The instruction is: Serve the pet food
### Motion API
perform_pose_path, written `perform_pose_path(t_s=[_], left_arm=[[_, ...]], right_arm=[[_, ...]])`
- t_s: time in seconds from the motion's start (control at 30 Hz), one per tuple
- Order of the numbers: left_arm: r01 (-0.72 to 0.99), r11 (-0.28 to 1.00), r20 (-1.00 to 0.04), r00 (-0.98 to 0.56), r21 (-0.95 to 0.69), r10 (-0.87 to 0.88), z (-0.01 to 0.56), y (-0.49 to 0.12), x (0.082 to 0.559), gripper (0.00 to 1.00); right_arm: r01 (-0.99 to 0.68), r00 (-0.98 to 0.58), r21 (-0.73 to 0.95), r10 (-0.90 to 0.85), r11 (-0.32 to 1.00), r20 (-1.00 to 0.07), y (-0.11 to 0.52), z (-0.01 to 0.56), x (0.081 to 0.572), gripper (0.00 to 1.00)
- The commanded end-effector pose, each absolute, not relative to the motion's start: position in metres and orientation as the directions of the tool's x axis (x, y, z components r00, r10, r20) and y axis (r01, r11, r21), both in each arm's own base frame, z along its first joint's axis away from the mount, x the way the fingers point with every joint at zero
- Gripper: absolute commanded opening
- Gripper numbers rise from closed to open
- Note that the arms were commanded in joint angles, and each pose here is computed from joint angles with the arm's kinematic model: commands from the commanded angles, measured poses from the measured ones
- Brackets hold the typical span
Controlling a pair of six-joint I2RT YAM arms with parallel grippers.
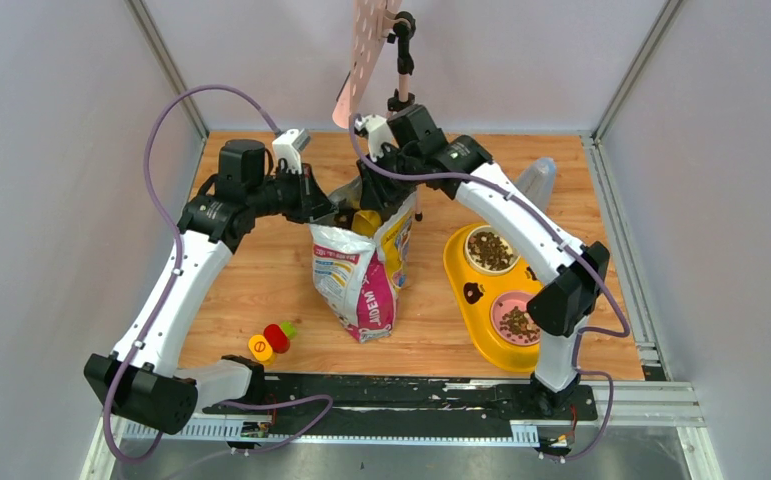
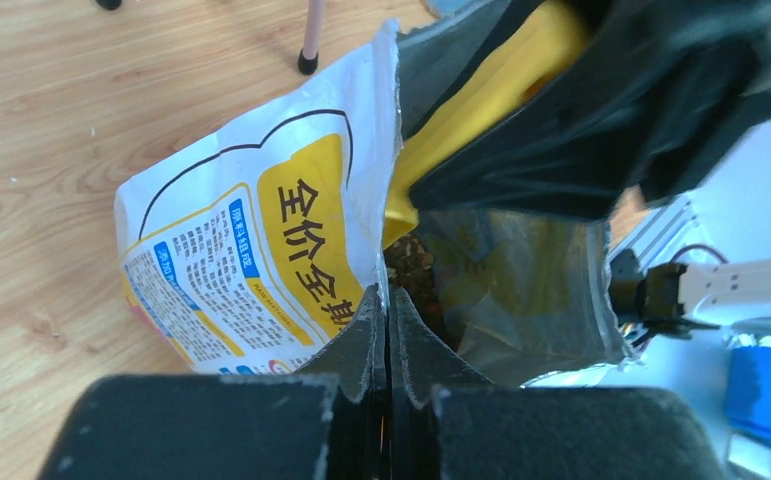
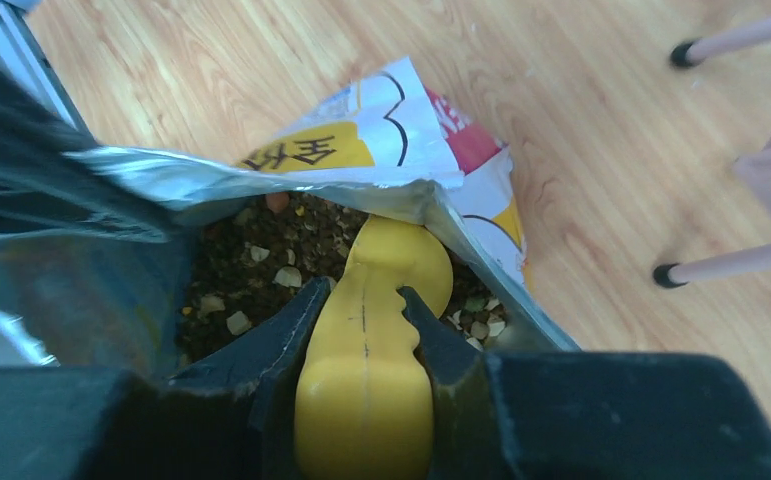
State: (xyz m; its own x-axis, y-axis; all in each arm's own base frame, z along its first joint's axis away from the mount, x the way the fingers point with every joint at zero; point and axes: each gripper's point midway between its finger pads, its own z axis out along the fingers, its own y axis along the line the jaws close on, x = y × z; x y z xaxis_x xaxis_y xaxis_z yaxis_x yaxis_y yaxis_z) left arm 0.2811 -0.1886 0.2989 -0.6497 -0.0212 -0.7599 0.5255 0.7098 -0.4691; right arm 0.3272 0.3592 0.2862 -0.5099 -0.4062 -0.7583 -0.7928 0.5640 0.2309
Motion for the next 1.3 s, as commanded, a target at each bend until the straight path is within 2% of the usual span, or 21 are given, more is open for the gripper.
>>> perform_pose_path(t_s=[0.0, 0.2, 0.37, 0.5, 0.73, 0.9, 1.03, 1.27], left_arm=[[0.701, 0.553, -0.891, -0.396, -0.450, -0.223, 0.414, -0.211, 0.284, 0.00], [0.675, 0.578, -0.886, -0.398, -0.459, -0.239, 0.411, -0.208, 0.290, 0.00], [0.679, 0.600, -0.903, -0.372, -0.423, -0.216, 0.409, -0.205, 0.291, 0.00], [0.680, 0.624, -0.918, -0.351, -0.385, -0.184, 0.404, -0.201, 0.292, 0.00], [0.684, 0.664, -0.942, -0.319, -0.303, -0.102, 0.393, -0.194, 0.295, 0.00], [0.665, 0.701, -0.936, -0.353, -0.257, -0.008, 0.368, -0.186, 0.296, 0.00], [0.665, 0.724, -0.942, -0.328, -0.180, 0.067, 0.363, -0.179, 0.302, 0.00], [0.677, 0.732, -0.945, -0.284, -0.078, 0.162, 0.363, -0.172, 0.309, 0.00]], right_arm=[[-0.735, -0.529, 0.166, -0.404, 0.657, -0.746, 0.357, 0.251, 0.352, 0.00], [-0.730, -0.594, 0.207, -0.454, 0.652, -0.663, 0.361, 0.205, 0.328, 0.00], [-0.707, -0.682, 0.370, -0.444, 0.602, -0.581, 0.368, 0.192, 0.300, 0.00], [-0.672, -0.738, 0.531, -0.401, 0.516, -0.542, 0.377, 0.213, 0.284, 0.00], [-0.636, -0.769, 0.690, -0.353, 0.345, -0.532, 0.380, 0.258, 0.281, 0.00], [-0.484, -0.856, 0.850, -0.312, 0.209, -0.412, 0.370, 0.290, 0.287, 0.00], [-0.396, -0.899, 0.903, -0.269, 0.165, -0.345, 0.357, 0.301, 0.293, 0.00], [-0.241, -0.966, 0.957, -0.130, 0.160, -0.222, 0.319, 0.316, 0.330, 0.00]])
